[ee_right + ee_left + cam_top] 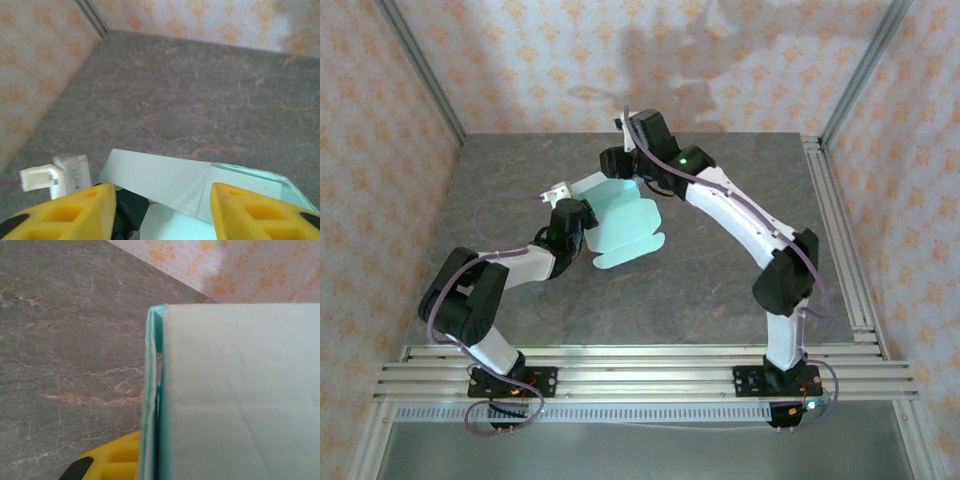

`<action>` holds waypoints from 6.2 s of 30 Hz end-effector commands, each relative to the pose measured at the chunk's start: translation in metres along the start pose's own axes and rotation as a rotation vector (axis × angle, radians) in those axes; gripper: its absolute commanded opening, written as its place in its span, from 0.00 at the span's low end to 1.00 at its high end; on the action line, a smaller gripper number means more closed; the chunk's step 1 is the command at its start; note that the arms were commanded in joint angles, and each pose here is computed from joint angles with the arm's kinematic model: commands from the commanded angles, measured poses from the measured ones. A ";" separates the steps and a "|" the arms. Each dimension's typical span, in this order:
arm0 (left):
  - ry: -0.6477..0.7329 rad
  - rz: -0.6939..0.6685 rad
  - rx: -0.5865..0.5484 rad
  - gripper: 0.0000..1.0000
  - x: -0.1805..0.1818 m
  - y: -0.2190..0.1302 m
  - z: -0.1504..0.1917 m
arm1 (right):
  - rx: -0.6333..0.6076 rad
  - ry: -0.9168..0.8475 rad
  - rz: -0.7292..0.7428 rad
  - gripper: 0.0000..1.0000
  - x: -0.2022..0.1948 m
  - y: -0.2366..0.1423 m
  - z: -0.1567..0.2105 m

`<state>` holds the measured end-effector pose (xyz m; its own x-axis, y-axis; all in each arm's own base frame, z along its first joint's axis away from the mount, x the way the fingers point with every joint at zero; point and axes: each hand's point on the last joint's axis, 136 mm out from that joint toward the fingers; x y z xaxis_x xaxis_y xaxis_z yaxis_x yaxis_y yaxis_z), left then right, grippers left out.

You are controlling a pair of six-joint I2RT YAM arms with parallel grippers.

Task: Fold the paper box

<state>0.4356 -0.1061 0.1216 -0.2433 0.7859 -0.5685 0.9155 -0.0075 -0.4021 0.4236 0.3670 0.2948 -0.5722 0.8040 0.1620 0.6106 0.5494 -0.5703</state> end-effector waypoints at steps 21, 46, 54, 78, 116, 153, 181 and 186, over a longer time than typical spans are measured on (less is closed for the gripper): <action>0.008 -0.015 -0.048 0.00 -0.006 -0.007 -0.017 | 0.158 0.161 0.108 0.32 -0.023 0.031 0.033; 0.006 -0.011 -0.038 0.00 -0.007 -0.008 -0.016 | 0.170 0.180 0.069 0.29 -0.018 0.037 0.036; 0.009 -0.017 -0.036 0.00 -0.006 -0.007 -0.015 | 0.161 0.175 0.049 0.12 -0.014 0.034 0.032; 0.111 0.142 0.166 0.00 -0.035 -0.008 0.008 | -0.219 0.180 -0.130 0.42 -0.091 -0.095 0.018; 0.072 0.328 0.247 0.00 -0.074 -0.019 0.013 | 0.046 -0.207 -0.314 0.36 -0.045 -0.036 0.101; 0.065 0.356 0.241 0.00 -0.081 -0.025 0.008 | -0.022 -0.465 0.258 0.16 -0.052 0.004 0.087; 0.077 0.358 0.232 0.00 -0.082 -0.029 0.004 | 0.049 -0.555 0.411 0.22 -0.062 0.031 0.093; 0.074 0.360 0.231 0.00 -0.083 -0.029 0.003 | 0.060 -0.567 0.428 0.18 -0.064 0.033 0.093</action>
<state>0.4207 -0.1519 0.1217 -0.0530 0.7954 -0.6037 0.8018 -0.3264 -0.5006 0.4325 0.3068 0.2033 -0.4648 0.7258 -0.5071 0.8446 0.1917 -0.4999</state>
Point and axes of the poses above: each hand's point on the last joint's axis, 136 mm out from that joint toward the fingers, its own y axis out along the fingers, its own x axis along the line the jaws close on, z = x × y, and after that the axes turned 9 degrees about -y, right-handed
